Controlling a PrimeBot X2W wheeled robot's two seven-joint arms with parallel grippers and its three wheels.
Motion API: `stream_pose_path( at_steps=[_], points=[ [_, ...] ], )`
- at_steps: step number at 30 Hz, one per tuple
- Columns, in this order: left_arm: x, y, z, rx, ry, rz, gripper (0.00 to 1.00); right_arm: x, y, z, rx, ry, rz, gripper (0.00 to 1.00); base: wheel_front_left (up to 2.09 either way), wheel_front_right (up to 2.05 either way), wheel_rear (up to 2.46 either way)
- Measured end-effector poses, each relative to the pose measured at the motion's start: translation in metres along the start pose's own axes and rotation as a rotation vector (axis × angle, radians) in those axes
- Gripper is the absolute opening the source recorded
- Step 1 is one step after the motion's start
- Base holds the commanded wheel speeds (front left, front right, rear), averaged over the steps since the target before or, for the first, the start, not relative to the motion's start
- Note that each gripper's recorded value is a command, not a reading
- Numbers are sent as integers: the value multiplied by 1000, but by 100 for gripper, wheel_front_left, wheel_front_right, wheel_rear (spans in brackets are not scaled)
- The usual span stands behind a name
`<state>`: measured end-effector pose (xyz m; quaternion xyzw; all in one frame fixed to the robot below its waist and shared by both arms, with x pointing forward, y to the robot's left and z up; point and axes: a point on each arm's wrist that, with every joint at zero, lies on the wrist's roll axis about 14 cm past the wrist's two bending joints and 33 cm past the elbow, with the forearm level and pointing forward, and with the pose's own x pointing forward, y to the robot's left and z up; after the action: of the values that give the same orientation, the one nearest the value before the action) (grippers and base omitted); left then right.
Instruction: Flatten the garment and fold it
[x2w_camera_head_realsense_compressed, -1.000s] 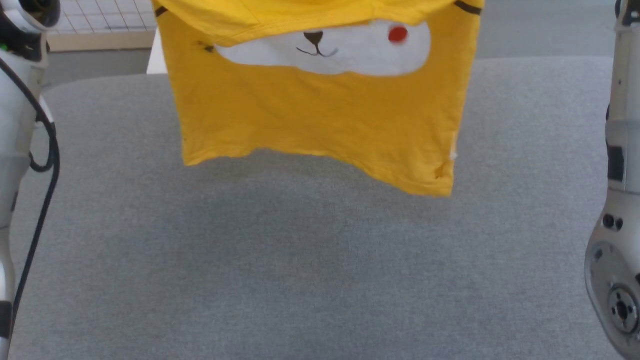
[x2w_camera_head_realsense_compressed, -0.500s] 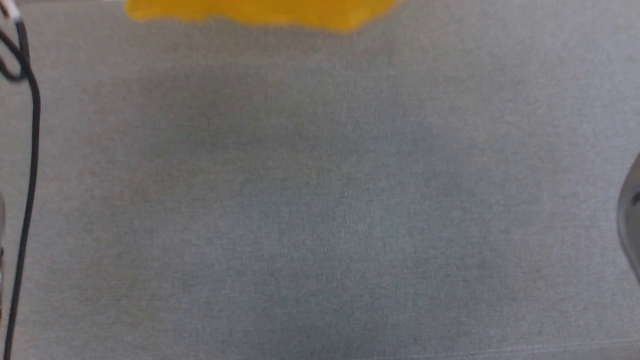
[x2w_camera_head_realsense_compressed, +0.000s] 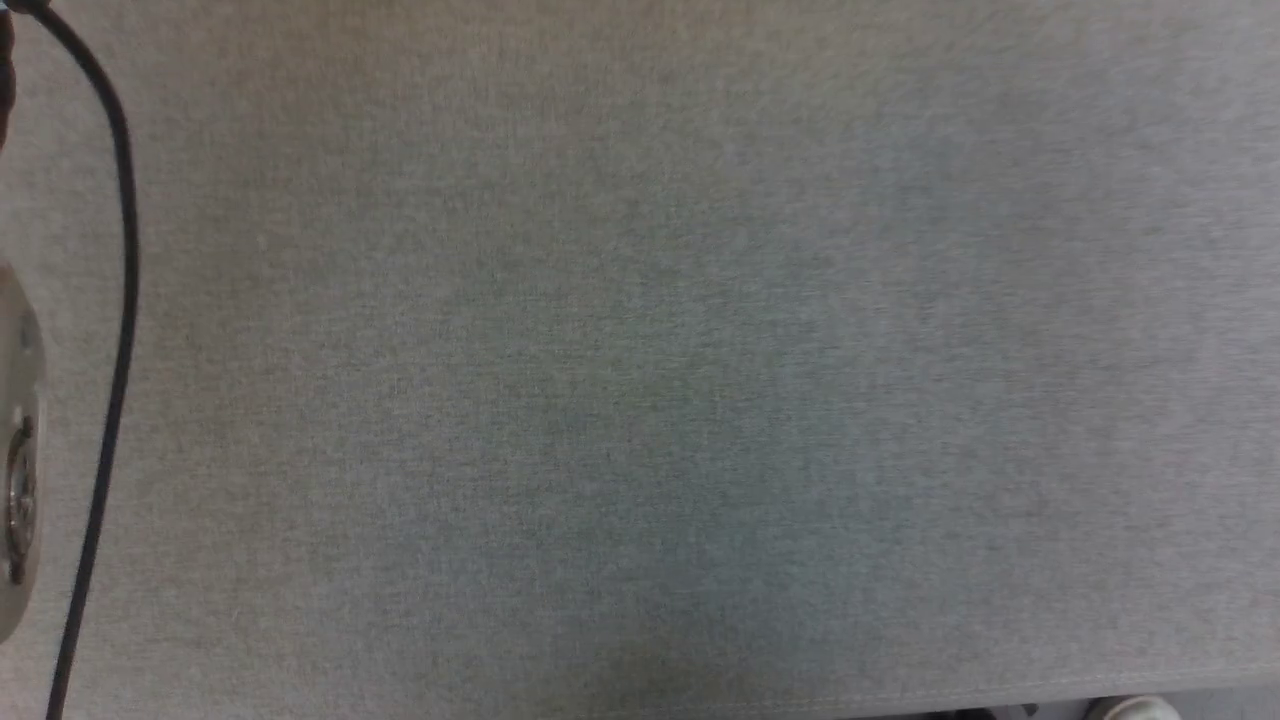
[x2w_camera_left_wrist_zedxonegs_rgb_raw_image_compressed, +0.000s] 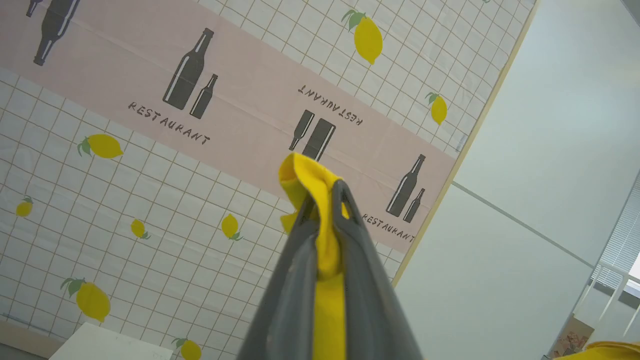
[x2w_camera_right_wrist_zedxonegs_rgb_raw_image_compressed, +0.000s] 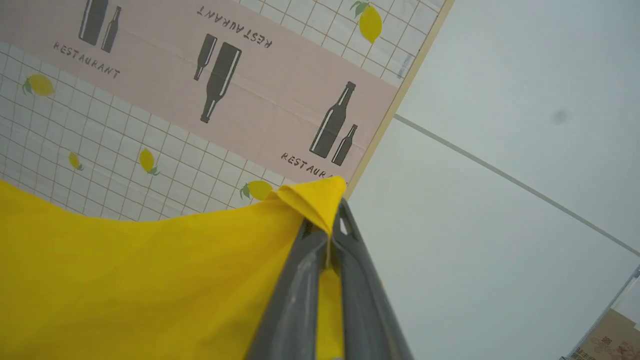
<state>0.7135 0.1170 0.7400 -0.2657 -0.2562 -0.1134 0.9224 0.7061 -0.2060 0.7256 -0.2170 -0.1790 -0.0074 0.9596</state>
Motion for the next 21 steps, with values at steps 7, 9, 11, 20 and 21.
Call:
stream_pose_path(
  at_steps=[7, 9, 11, 20, 21],
  points=[
    [-10, 54, -41, -26, 17, 54, 0, 14, 27, -44, -129, -32, 64, 0, 0, 0, 0],
    [-14, 66, -50, -15, 35, 57, 0, 16, 37, -54, -155, -51, 91, 0, 0, 0, 0],
    [-17, 75, -54, 0, 42, 57, 0, 16, 46, -65, -172, -49, 116, 0, 0, 0, 0],
    [-59, 103, -83, 48, 267, 59, 0, -14, 81, -103, -149, 11, 243, 0, 0, 0, 0],
    [-66, 104, -86, 41, 304, 66, 0, -20, 80, -104, -123, 14, 243, 0, 0, 0, 0]
  ],
)
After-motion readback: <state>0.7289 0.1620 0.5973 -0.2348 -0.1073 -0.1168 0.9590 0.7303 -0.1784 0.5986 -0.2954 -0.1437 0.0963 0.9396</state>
